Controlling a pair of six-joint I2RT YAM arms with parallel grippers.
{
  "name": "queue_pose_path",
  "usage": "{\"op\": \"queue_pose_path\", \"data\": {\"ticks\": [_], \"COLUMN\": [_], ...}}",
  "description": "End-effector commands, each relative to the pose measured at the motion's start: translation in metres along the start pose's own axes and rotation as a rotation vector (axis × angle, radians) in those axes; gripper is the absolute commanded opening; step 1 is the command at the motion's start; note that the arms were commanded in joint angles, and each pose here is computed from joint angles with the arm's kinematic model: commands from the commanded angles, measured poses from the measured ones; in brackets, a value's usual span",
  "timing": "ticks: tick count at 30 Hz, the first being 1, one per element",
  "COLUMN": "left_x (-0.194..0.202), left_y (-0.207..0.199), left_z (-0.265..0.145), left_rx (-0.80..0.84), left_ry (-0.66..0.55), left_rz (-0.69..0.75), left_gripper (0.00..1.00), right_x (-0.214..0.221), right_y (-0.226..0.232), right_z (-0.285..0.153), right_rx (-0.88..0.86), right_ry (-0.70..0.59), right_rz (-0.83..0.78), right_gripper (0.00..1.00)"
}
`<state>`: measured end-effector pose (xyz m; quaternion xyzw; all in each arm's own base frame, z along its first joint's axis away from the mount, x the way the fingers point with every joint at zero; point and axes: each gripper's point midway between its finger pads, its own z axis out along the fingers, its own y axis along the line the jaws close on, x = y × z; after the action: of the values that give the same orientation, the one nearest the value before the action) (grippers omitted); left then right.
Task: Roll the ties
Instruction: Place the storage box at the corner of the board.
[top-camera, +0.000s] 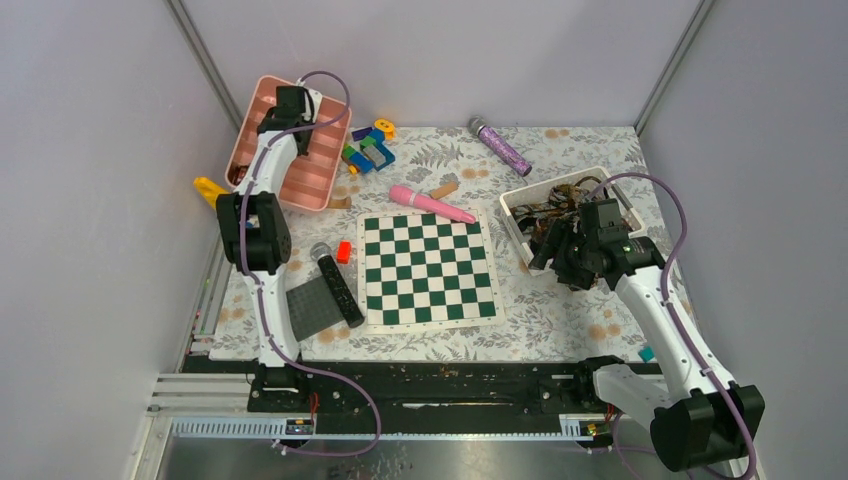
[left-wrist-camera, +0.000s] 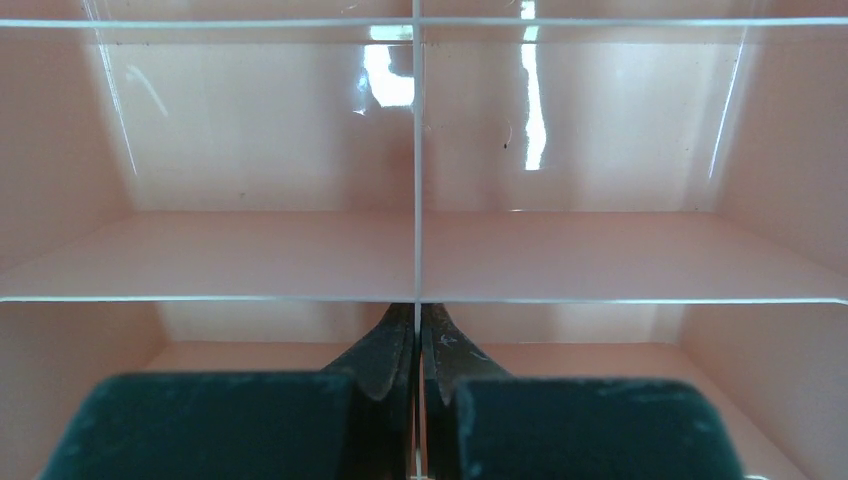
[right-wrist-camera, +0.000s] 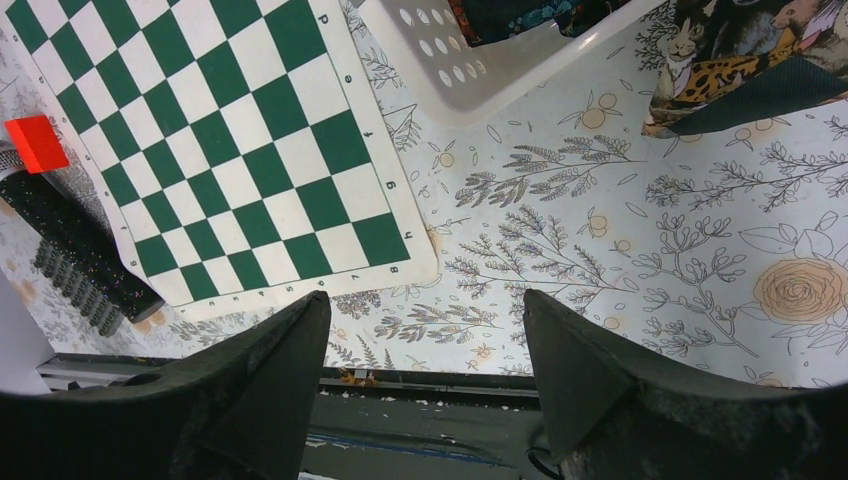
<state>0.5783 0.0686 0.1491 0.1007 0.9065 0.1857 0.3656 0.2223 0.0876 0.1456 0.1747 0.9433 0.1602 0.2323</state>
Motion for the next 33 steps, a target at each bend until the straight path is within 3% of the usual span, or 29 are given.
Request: {"op": "queue_pose_path", "data": {"ticks": [1,12,33], "left_x": [-0.047,-0.032,-0.006], "left_y": [0.038,0.043,-0.04], "left_z": [-0.017,-0.003,0.023], "left_rx": [-0.169,-0.255,0.062], "left_ry": [-0.124,-0.075,0.028], "left_rz": [-0.04,-0.072,0.032], "left_gripper": [0.0,0.0,0.0], "right_x": [-0.007,-0.007,-0.007], "right_y": [0.01,0.01,0.013], "right_z": [-0.003,-0.002,-0.003], "right_rx": [-0.044,-0.044,-0.056], "right_ry": [-0.011,-0.008,0.001], "right_rz": [-0.009,-0.01,-0.007], "right_gripper": [0.78,0.78,0.79]}}
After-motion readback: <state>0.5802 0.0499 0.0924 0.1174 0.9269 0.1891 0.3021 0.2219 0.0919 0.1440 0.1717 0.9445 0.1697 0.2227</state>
